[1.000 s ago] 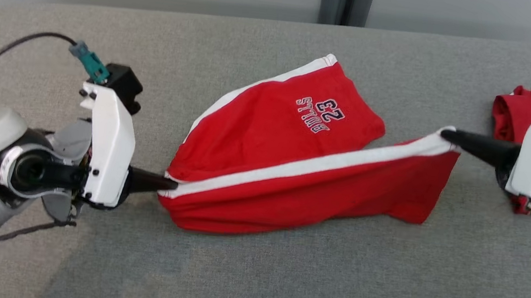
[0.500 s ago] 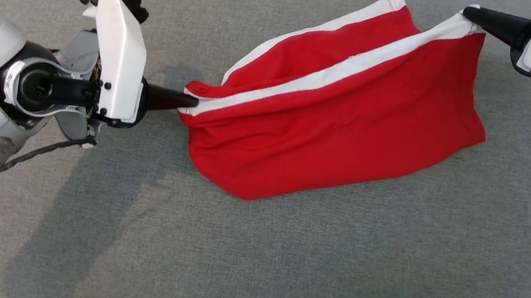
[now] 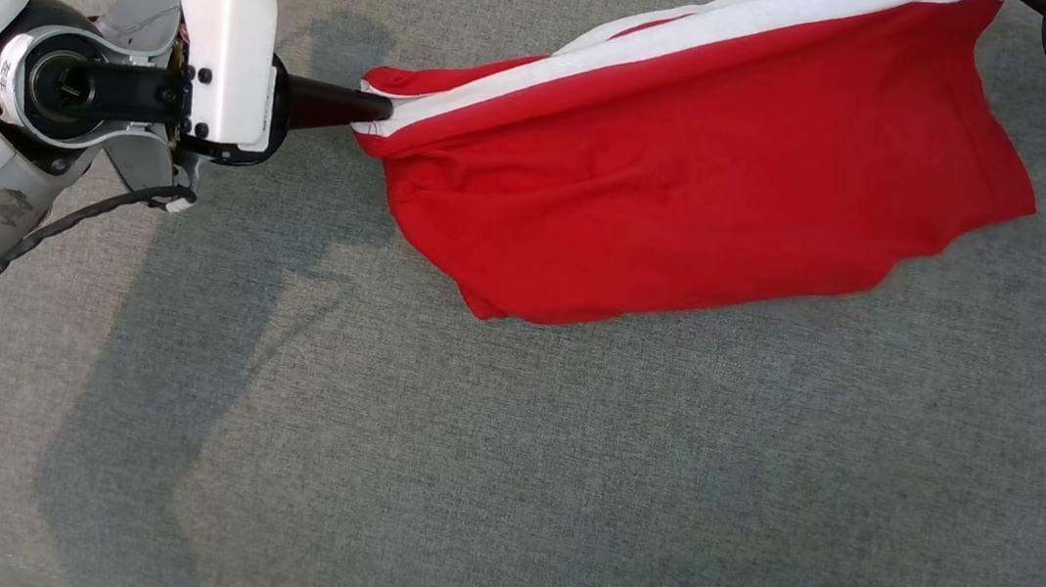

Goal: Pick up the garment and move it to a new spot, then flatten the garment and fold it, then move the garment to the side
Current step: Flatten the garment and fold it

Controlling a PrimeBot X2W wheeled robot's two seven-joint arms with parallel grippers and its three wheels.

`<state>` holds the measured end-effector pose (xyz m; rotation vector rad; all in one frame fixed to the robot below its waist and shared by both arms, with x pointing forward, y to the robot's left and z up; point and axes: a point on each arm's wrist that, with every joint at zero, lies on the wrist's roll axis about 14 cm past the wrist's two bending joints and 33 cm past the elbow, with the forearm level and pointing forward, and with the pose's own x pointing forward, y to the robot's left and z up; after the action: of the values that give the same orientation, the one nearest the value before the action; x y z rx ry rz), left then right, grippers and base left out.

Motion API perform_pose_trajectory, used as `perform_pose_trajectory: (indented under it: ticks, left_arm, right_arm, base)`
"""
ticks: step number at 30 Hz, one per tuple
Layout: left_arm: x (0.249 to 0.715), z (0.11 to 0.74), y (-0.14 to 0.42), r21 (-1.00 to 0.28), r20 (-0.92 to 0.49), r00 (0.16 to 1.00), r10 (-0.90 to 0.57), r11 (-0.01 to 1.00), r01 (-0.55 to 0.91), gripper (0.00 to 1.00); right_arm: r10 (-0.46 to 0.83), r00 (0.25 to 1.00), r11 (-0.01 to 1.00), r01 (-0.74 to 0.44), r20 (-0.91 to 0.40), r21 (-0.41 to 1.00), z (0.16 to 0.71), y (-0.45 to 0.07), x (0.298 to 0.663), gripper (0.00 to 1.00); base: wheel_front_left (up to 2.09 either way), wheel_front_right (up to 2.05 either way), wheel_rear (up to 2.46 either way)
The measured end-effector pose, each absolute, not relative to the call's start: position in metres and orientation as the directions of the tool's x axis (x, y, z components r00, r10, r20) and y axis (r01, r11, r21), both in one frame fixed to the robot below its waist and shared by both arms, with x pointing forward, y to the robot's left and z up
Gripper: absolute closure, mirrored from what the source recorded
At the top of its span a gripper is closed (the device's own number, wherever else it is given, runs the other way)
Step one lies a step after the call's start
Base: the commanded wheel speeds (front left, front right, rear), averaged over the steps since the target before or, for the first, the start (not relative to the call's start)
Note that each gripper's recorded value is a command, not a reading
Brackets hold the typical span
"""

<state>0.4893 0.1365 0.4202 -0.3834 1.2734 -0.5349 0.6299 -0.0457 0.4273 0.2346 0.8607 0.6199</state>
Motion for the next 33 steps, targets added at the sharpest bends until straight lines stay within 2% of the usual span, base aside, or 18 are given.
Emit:
perform_pose_trajectory:
  ticks: [6,7,8,9,10,18,23,29,33]
  left_arm:
    - [0.489,0.410,0.141,-0.549,-0.801,0.187,-0.568,0.823,0.147,1.00]
    - [0.490,0.408,0.141,-0.550,-0.800,0.190,-0.569,0.823,0.145,0.91]
    - [0.491,0.407,0.141,-0.549,-0.800,0.195,-0.568,0.823,0.143,0.56]
    - [0.492,0.406,0.141,-0.550,-0.798,0.202,-0.568,0.823,0.142,0.16]
    - [0.494,0.406,0.140,-0.551,-0.797,0.204,-0.569,0.823,0.141,0.00]
    - [0.497,0.414,0.141,-0.543,-0.793,0.231,-0.564,0.826,0.151,0.00]
    - [0.497,0.434,0.143,-0.536,-0.777,0.275,-0.566,0.824,0.182,0.00]
    - [0.505,0.465,0.158,-0.429,-0.728,0.455,-0.512,0.859,0.280,0.00]
    - [0.507,0.480,0.160,-0.380,-0.629,0.603,-0.491,0.871,0.312,0.00]
  right_arm:
    - [0.592,0.500,0.805,-0.403,-0.632,0.435,0.419,-0.043,0.636,1.00]
    - [0.591,0.499,0.806,-0.401,-0.634,0.436,0.418,-0.043,0.636,0.94]
    - [0.592,0.499,0.805,-0.401,-0.633,0.436,0.417,-0.041,0.637,0.69]
    - [0.593,0.503,0.804,-0.403,-0.629,0.436,0.416,-0.040,0.638,0.49]
    - [0.595,0.504,0.803,-0.404,-0.626,0.438,0.416,-0.039,0.638,0.00]
    - [0.625,0.549,0.780,-0.437,-0.555,0.447,0.440,-0.028,0.637,0.00]
    - [0.643,0.606,0.765,-0.471,-0.469,0.439,0.470,-0.026,0.629,0.00]
    - [0.646,0.698,0.754,-0.521,-0.309,0.399,0.512,-0.027,0.613,0.00]
    - [0.612,0.761,0.773,-0.519,-0.215,0.364,0.526,-0.039,0.602,0.00]
  base:
    - [0.00,0.00,0.00]
    - [0.00,0.00,0.00]
    - [0.00,0.00,0.00]
    - [0.00,0.00,0.00]
    - [0.00,0.00,0.00]
    - [0.00,0.00,0.00]
    - [0.00,0.00,0.00]
    - [0.00,0.00,0.00]
    - [0.00,0.00,0.00]
